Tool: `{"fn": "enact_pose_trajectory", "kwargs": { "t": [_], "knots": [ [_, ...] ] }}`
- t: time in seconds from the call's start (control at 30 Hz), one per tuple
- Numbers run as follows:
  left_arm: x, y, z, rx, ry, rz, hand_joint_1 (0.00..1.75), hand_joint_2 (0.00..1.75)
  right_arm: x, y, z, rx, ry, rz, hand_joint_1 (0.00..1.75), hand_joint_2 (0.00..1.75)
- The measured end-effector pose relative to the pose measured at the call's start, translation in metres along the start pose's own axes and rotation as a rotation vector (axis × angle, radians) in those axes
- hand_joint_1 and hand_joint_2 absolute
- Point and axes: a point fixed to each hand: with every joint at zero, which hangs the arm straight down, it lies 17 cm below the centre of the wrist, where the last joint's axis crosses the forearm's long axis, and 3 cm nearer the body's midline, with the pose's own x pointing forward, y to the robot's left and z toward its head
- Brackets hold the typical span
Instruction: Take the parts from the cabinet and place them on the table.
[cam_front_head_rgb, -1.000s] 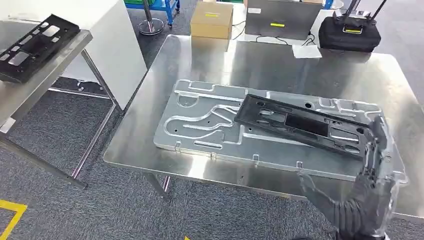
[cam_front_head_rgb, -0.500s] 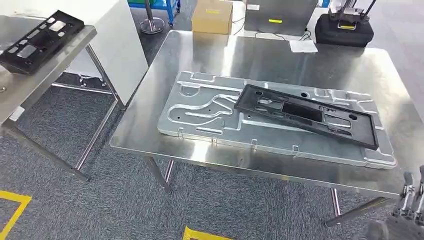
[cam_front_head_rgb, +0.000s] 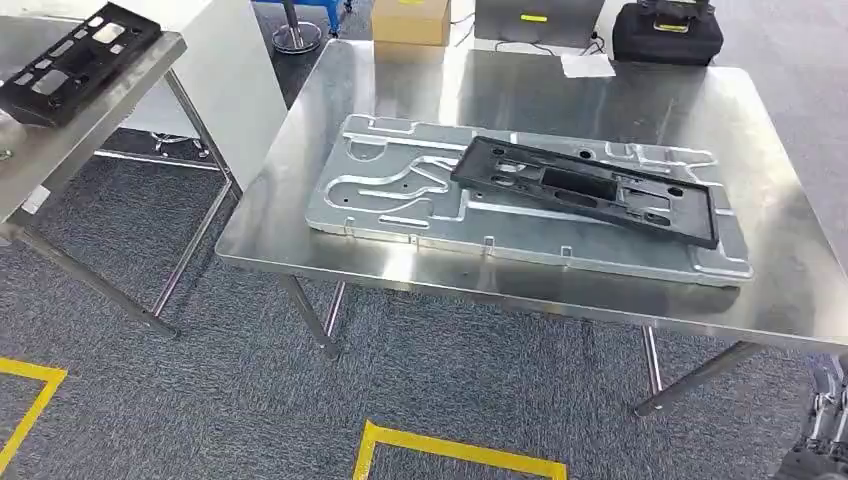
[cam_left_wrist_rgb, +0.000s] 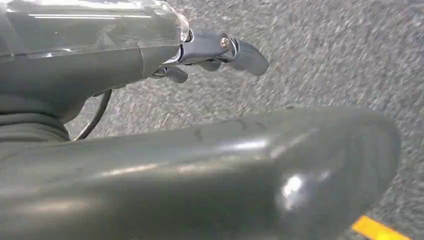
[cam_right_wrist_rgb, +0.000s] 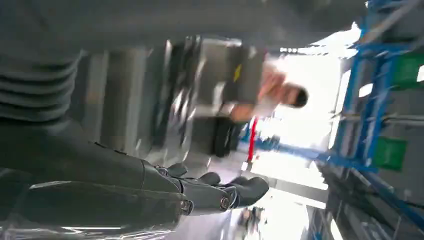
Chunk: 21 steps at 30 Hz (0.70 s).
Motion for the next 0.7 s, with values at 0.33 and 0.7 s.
{"fn": "enact_pose_trajectory", "kwargs": {
  "t": [0.33,0.7],
  "knots": [
    [0.0,-0.016,0.003,-0.034,-0.001,0.008,0.0,0.0,-0.188,-0.004,0.073,0.024,0.492,0.316,0.0,0.0],
    [0.003,-0.027,0.005,-0.043,0.007,0.015,0.0,0.0,-0.314,-0.01,0.22,-0.008,1.051,0.426,0.0,0.0]
  ]
}}
